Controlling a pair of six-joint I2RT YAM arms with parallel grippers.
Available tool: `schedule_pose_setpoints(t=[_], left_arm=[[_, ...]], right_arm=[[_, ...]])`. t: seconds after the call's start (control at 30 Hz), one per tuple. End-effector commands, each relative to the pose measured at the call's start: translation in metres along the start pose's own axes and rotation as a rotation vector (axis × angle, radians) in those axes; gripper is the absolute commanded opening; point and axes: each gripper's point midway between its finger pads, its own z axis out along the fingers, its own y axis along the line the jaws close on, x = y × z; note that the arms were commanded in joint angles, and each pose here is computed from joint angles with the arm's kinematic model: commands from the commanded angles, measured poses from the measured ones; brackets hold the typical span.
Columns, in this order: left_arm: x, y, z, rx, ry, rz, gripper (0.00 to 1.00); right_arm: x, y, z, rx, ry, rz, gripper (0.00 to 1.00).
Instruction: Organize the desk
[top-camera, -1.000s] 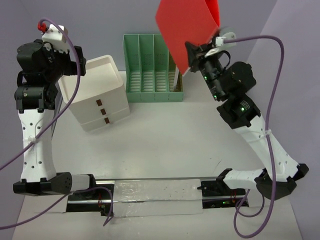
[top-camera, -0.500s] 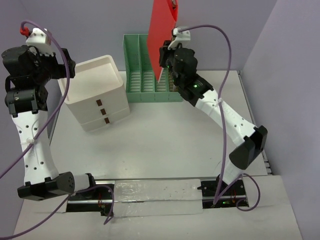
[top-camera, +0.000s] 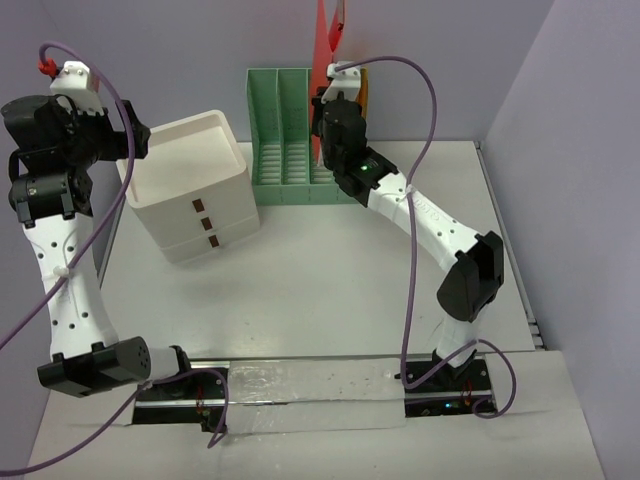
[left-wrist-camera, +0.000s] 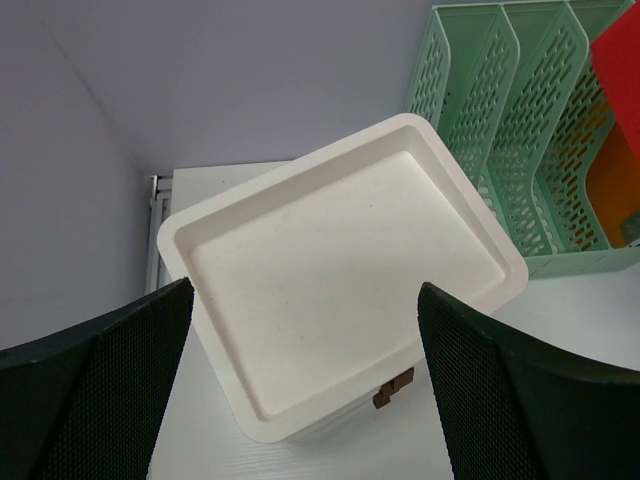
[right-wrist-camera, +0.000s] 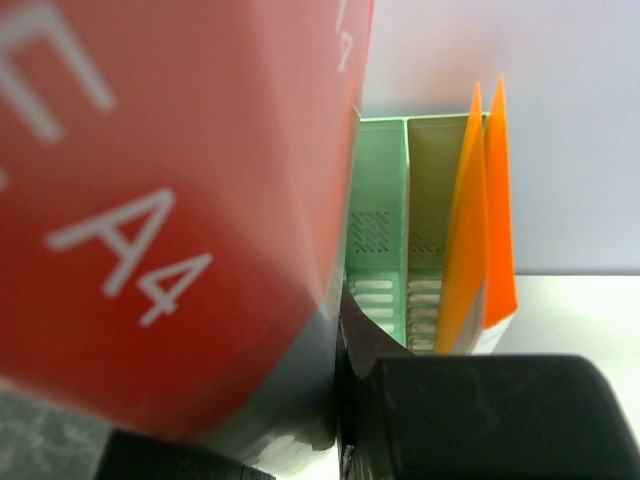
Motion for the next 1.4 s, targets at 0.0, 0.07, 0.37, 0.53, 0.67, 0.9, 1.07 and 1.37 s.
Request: schedule_pose_setpoints(t=[0.0,0.07,0.37,0.53,0.67,0.9,1.07,1.37], left_arm=[[-0.008,-0.001,0.001,0.026,-0.030,-0.005,0.99],[-0.007,0.000,0.001,0.024,-0.029,-0.005,0.99],[-0.004,0.004,0.002,0.023,-0.021,-0.009,0.99],[-0.003,0.006,0.002,0.027,-0.017,-0.014,0.99],[-0.002,0.007,0.004,0.029,-0.011,-0.018,0.99],[0.002,0.012,0.008,0.025,0.005,-0.020,0.99],[0.002,0.014,0.007,0.025,0.009,-0.026,0.99],[0.002,0.017,0.005,0.030,0.008,-0.035,0.99]], right_arm=[[-0.032,0.001,0.018,-0.003,-0.098,0.093,0.00],[-0.024,-0.002,0.026,0.016,-0.090,0.076,0.00],[0.004,0.003,0.056,0.031,-0.116,0.016,0.00],[0.024,-0.001,0.059,0.046,-0.134,0.005,0.00],[0.031,0.000,0.064,0.045,-0.172,0.007,0.00],[0.062,-0.004,0.073,0.054,-0.157,-0.018,0.00],[0.098,-0.004,0.073,0.038,-0.115,-0.022,0.00],[0.152,-0.012,0.079,0.073,-0.033,-0.075,0.00]])
